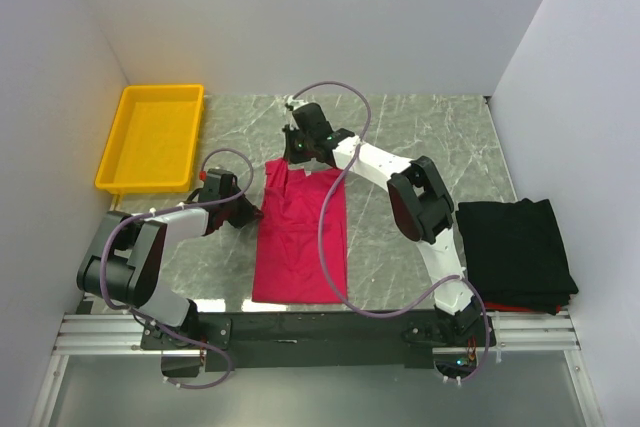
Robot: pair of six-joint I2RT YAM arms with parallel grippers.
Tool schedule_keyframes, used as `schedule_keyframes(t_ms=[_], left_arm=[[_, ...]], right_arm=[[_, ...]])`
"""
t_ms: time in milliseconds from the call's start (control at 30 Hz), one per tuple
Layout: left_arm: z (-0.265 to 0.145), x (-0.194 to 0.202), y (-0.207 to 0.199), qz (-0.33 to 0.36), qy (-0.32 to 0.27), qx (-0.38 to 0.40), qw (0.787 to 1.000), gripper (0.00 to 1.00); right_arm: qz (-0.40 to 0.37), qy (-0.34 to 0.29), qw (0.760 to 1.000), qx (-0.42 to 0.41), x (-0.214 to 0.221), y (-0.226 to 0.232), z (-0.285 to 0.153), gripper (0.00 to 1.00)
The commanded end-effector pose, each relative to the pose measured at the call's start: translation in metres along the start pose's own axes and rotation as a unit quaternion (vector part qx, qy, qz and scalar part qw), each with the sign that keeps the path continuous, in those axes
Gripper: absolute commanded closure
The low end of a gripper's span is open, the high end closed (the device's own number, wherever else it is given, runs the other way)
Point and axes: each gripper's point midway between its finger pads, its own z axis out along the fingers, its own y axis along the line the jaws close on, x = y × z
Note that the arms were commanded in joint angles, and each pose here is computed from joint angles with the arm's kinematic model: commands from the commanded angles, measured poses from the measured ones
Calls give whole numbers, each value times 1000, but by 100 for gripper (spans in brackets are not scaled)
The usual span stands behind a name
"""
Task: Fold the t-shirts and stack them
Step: Fold the tshirt
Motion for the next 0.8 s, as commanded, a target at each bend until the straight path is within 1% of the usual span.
schedule_keyframes(t_ms=[0,233,300,333,400,433,467,600,667,700,767], left_arm=[[0,13,25,8,23,-49,998,99],[-2,6,16,16,17,-40,999,99],[-3,2,11,21,13,-37,999,99],[-5,0,9,22,11,-35,999,97],[-7,-6,2,28,3,-29,999,94],[-9,-8,-2,30,0,-26,999,92],[-10,-9,-5,33,0,-21,999,90],[-15,-23,-30,43,-12,7,999,82],[-15,-27,-37,44,-13,13,999,80],[-17,-30,-43,47,-17,18,999,79],[-18,-33,-47,49,-20,22,998,78]], right_arm=[[1,-4,999,34,1,-15,5,99],[0,9,998,63,10,-27,5,98],[0,7,998,64,11,-29,3,95],[-1,12,998,60,15,-28,3,94],[-4,13,998,55,17,-27,3,89],[-6,13,999,51,15,-26,1,86],[-7,12,999,49,14,-23,0,81],[-7,-8,1000,28,-4,-10,-17,68],[-6,-17,1000,26,-11,-6,-26,64],[-6,-31,999,30,-21,-5,-36,63],[-4,-36,998,43,-24,-9,-46,61]])
